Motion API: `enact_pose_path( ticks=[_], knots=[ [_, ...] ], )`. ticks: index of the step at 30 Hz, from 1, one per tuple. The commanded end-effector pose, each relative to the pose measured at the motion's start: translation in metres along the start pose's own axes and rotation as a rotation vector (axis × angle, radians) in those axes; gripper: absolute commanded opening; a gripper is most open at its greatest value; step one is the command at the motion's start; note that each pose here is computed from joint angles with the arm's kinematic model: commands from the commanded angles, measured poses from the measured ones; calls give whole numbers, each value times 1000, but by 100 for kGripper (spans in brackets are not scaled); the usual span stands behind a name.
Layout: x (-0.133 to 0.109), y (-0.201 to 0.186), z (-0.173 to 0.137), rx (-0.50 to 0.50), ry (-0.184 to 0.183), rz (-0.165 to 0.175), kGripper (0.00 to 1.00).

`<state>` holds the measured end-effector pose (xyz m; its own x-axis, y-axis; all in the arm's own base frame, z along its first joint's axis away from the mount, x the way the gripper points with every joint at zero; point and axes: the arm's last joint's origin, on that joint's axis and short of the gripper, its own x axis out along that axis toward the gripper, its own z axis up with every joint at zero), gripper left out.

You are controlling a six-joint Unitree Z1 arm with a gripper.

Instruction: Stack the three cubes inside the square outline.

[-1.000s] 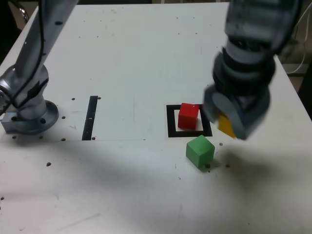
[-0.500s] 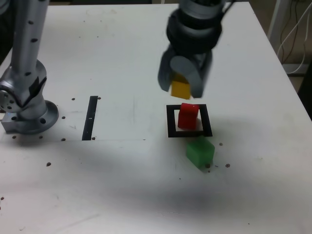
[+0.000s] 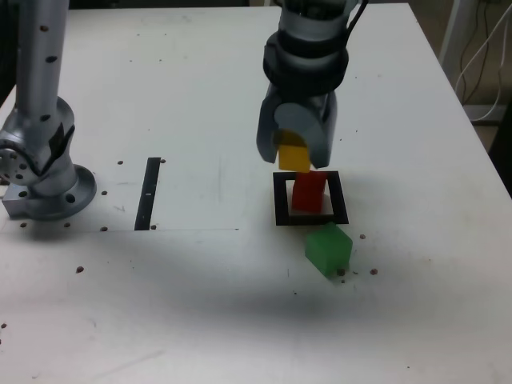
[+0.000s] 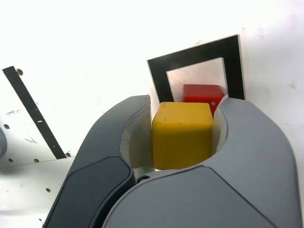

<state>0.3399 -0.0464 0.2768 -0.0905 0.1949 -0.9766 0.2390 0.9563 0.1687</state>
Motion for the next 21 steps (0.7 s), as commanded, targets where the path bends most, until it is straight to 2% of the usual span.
enact_pose_path(
  ticks=[1,8,21],
  knots=[
    [3,1,1,-3,3,-5,12],
    [10,0,7,9,-10,-19,12],
    [16,0,17,14,-36,-19,12]
  ],
)
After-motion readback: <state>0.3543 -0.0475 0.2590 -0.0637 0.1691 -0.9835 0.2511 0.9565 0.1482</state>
